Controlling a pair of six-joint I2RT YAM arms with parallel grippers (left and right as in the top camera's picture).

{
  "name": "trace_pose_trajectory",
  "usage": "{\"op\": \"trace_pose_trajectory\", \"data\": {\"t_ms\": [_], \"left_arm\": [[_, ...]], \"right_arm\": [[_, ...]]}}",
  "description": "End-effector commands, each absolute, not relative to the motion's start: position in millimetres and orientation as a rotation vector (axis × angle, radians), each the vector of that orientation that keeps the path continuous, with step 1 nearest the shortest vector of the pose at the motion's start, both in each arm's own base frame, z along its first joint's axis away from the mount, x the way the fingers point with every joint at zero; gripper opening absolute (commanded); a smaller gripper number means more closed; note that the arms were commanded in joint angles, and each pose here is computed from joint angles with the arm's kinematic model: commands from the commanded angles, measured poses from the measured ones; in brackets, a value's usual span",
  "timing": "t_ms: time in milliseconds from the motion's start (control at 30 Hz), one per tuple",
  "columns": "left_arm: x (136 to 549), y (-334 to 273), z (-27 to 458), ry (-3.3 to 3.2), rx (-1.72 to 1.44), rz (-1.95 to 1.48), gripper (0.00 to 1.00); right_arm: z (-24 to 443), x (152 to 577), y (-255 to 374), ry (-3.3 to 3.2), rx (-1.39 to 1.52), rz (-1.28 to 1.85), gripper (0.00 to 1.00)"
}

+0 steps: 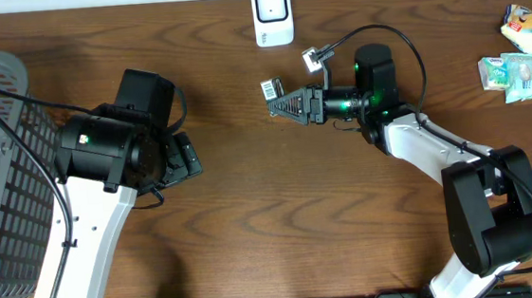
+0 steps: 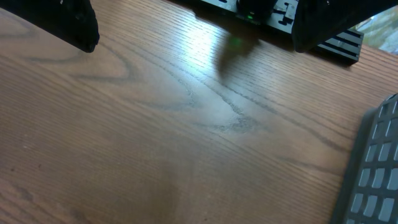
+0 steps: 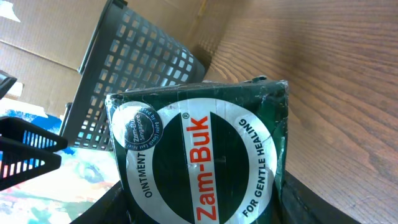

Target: Scan the item barcode

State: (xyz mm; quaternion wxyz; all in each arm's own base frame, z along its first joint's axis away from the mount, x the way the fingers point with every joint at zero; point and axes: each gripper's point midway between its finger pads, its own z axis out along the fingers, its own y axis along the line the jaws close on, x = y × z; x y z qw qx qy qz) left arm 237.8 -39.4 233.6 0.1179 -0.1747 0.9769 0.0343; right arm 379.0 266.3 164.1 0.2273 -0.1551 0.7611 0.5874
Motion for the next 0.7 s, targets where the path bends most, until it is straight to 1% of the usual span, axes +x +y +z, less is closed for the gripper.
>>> {"op": "trace_pose_trajectory", "data": {"t_ms": [0, 200, 400, 667], "left_arm": [[237, -38, 236, 2.847, -0.53, 0.098, 0.98], [237, -38, 236, 2.847, -0.53, 0.098, 0.97], [237, -38, 236, 2.847, -0.53, 0.098, 0.98], [237, -38, 236, 2.847, -0.53, 0.098, 0.98]], "right_arm": [[168, 376, 267, 2.076, -0.467, 1.619, 0.47], [164, 374, 267, 2.102, -0.452, 1.625, 0.46], [146, 359, 268, 2.24, -0.381, 1.677, 0.46], [133, 344, 267, 2.309, -0.4, 1.687, 0.45]]}}
